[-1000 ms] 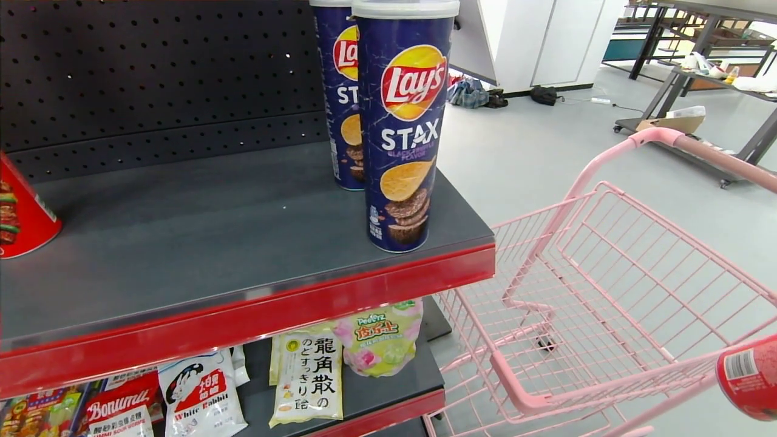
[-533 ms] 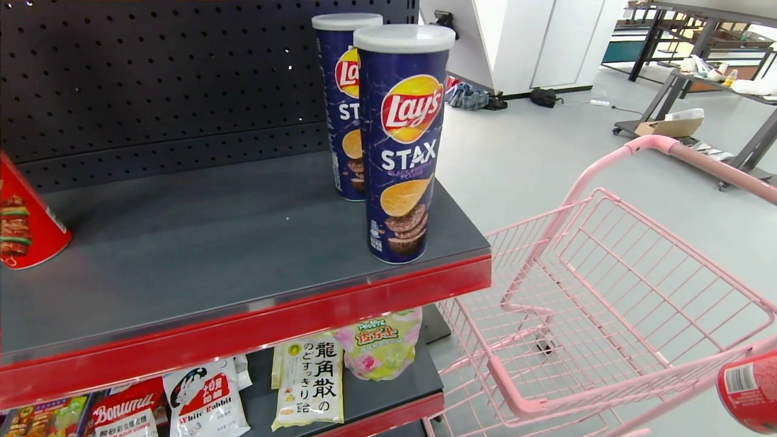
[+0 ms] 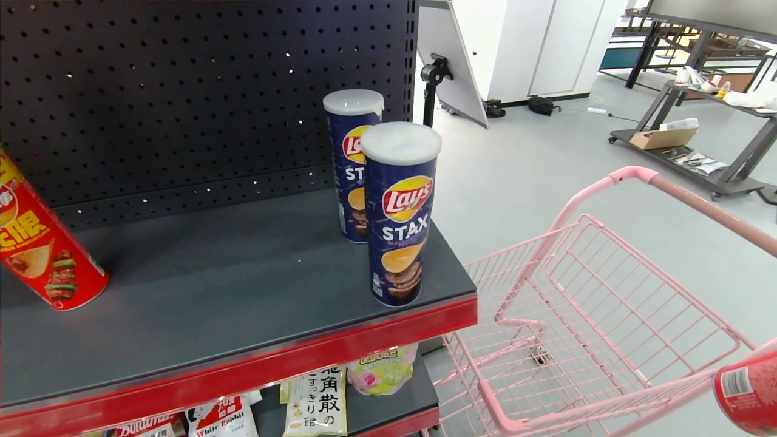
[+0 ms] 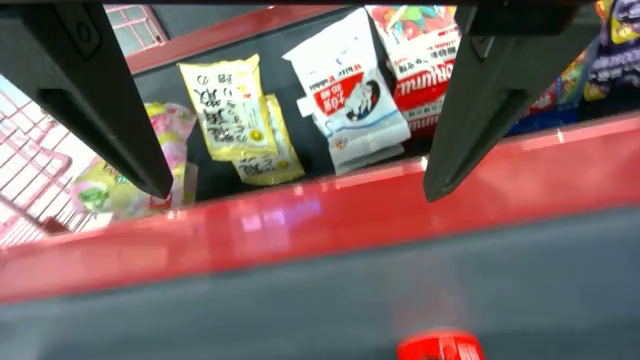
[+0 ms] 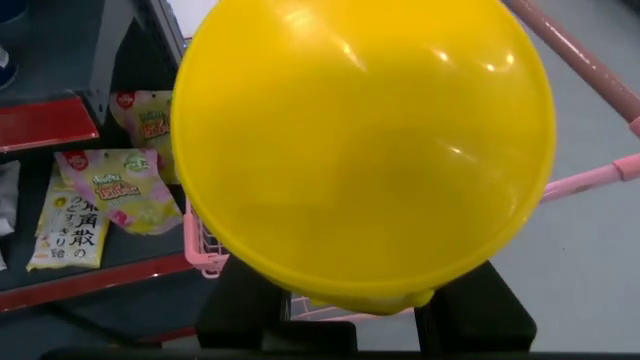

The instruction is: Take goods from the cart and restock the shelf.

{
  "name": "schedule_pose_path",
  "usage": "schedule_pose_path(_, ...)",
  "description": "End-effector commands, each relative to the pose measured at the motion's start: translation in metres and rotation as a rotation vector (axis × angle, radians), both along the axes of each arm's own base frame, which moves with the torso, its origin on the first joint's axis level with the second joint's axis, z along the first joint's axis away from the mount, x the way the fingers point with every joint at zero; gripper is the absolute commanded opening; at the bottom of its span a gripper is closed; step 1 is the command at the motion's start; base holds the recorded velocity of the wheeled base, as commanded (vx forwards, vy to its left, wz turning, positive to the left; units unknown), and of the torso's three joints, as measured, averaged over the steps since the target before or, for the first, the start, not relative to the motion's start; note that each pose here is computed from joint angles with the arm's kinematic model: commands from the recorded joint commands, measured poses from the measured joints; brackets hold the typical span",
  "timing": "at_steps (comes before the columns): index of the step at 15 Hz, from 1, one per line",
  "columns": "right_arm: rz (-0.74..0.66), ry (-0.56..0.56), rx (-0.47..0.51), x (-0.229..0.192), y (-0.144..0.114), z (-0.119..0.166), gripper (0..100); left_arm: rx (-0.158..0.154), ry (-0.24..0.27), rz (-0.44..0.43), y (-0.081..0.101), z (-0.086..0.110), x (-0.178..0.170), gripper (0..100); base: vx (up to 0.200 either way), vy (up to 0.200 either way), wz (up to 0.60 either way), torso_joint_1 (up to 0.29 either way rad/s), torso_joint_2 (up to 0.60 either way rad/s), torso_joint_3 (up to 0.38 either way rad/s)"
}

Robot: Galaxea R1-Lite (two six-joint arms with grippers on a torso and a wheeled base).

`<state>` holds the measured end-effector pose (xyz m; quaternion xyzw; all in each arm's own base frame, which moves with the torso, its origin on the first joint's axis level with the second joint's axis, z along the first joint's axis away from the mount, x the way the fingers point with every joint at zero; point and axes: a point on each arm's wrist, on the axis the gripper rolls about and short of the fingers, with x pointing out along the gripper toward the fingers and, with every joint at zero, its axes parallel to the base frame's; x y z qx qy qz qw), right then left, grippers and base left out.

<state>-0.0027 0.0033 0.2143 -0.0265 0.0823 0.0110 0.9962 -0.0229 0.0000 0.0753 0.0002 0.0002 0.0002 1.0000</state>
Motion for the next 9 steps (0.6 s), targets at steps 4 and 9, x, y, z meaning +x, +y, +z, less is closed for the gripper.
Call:
schedule_pose_path(4, 0.003, 0.016, -0.001, 0.0035, -0.0004, -0.0004, 0, 0.000, 0.001, 0.001, 0.0000, 0.0000, 0.0001, 100, 0.000, 0.000, 0.00, 0.193, -0.48, -0.299)
schedule_pose_path(9, 0.007, 0.029, -0.016, 0.0068, -0.0007, -0.0003, 0, 0.000, 0.001, 0.001, 0.0000, 0.0000, 0.0001, 100, 0.000, 0.000, 0.00, 0.158, -0.38, -0.231)
